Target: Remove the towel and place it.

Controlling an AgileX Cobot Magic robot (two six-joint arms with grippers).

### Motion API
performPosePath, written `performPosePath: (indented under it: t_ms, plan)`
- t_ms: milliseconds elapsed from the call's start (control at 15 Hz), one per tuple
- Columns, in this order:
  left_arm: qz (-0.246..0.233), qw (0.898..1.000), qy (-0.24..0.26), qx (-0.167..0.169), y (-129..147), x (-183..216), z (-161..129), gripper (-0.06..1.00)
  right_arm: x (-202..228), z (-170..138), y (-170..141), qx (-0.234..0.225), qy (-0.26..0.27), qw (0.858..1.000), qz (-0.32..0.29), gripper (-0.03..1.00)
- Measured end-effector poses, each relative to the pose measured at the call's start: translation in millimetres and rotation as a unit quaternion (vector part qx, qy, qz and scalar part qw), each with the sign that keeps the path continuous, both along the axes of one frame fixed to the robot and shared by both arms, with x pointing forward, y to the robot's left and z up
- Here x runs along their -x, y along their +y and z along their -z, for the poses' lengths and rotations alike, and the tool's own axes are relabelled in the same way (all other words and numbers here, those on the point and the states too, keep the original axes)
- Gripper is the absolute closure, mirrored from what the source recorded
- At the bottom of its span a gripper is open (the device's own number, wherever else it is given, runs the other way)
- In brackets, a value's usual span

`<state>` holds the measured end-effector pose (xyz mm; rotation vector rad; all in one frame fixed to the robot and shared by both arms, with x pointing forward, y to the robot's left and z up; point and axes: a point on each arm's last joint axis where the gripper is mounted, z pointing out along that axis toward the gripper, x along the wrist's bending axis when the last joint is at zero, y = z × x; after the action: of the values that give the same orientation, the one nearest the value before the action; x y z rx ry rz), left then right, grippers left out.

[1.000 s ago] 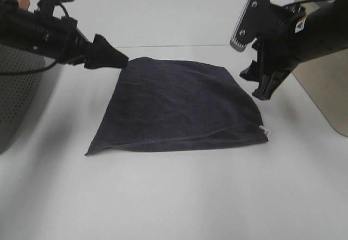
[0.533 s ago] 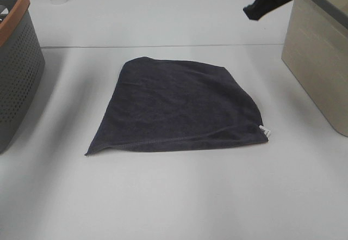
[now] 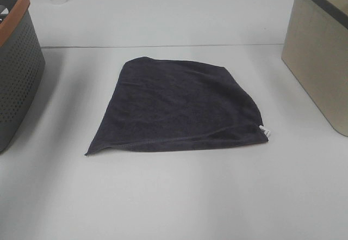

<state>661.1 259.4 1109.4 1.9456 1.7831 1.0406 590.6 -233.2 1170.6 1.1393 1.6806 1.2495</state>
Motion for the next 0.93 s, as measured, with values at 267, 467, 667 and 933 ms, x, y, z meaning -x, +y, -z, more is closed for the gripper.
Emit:
performPosePath:
  t_ms: [267, 467, 667, 933]
  plan:
    - [0.077, 0.989, 0.002, 0.13, -26, 0, -12, 0.21, -13, -22, -36, 0.095, 0.161, 0.981, 0.042, 0.37]
    - [0.099, 0.98, -0.033, 0.168, -33, 2, -50, 0.21, -19, -39, -50, 0.14, 0.219, 0.96, 0.104, 0.37]
    - [0.102, 0.98, -0.037, 0.166, -31, 10, -79, 0.21, -19, -53, -52, 0.144, 0.242, 0.953, 0.112, 0.37]
    - [0.081, 0.989, -0.011, 0.124, -21, 27, -102, 0.21, -15, -56, -53, 0.15, 0.249, 0.95, 0.117, 0.37]
